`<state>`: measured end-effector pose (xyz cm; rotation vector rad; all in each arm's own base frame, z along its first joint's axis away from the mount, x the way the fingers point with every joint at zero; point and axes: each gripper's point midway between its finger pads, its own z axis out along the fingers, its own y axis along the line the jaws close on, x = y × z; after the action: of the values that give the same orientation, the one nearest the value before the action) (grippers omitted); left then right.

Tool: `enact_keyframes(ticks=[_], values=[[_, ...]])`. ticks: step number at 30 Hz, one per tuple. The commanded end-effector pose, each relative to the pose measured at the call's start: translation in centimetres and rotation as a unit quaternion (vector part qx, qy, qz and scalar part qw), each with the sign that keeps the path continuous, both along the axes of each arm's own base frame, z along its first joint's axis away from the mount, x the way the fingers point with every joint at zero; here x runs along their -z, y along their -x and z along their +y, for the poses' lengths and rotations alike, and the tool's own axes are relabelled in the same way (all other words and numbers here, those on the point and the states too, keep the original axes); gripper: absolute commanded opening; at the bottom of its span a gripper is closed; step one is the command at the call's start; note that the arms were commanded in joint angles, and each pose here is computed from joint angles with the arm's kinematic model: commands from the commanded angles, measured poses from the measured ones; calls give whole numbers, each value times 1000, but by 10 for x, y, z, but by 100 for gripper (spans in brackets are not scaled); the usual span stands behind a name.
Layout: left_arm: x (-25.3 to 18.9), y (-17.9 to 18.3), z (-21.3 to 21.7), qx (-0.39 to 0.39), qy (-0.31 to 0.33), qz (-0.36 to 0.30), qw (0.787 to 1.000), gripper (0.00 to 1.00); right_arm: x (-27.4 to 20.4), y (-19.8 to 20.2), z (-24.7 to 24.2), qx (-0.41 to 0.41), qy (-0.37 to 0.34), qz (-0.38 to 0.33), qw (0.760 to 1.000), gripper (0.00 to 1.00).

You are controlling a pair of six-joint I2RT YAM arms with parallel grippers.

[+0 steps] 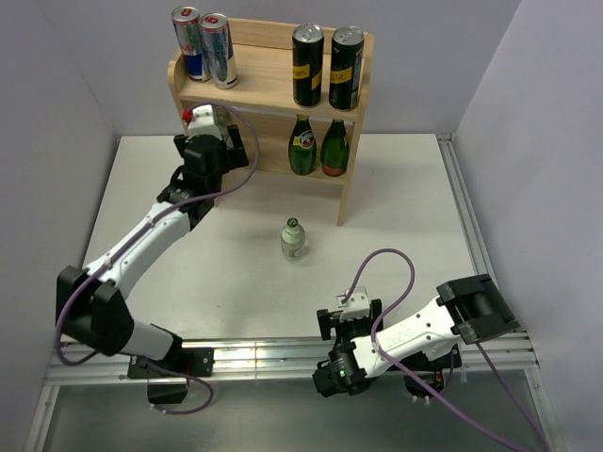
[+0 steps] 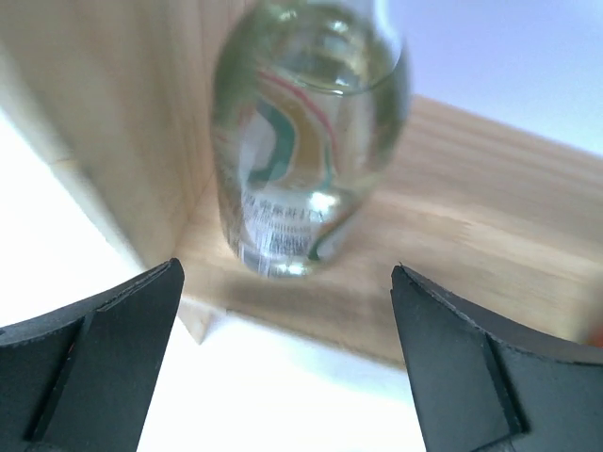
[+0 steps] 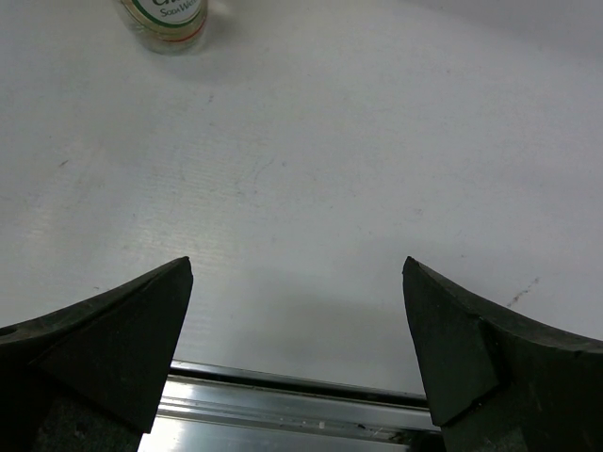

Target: Place and organize the beverage onto the shelf

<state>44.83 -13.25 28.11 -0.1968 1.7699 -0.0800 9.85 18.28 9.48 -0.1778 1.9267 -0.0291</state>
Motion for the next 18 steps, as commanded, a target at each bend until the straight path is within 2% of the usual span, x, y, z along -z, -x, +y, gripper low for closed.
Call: enact_keyframes(ticks=[1,4,10,11,13,18], values=[[-49,26,-9,34,46,-59,997,99,-15,-1,12,67,-173,-5,983,100],[-43,51,-11,40,45,-50,997,99,-14,0,13,66,-171,-4,983,100],[-23,114,-39,102,47,-22,993,99,-14,1,14,64,-171,-5,983,100],[-5,129,-53,128,44,-6,991,99,-14,2,14,63,-172,-4,983,100],[2,146,-57,141,50,-4,989,99,-14,2,12,64,-176,-2,982,100],[49,188,-94,236,71,23,969,99,-13,3,12,62,-174,-2,983,99]])
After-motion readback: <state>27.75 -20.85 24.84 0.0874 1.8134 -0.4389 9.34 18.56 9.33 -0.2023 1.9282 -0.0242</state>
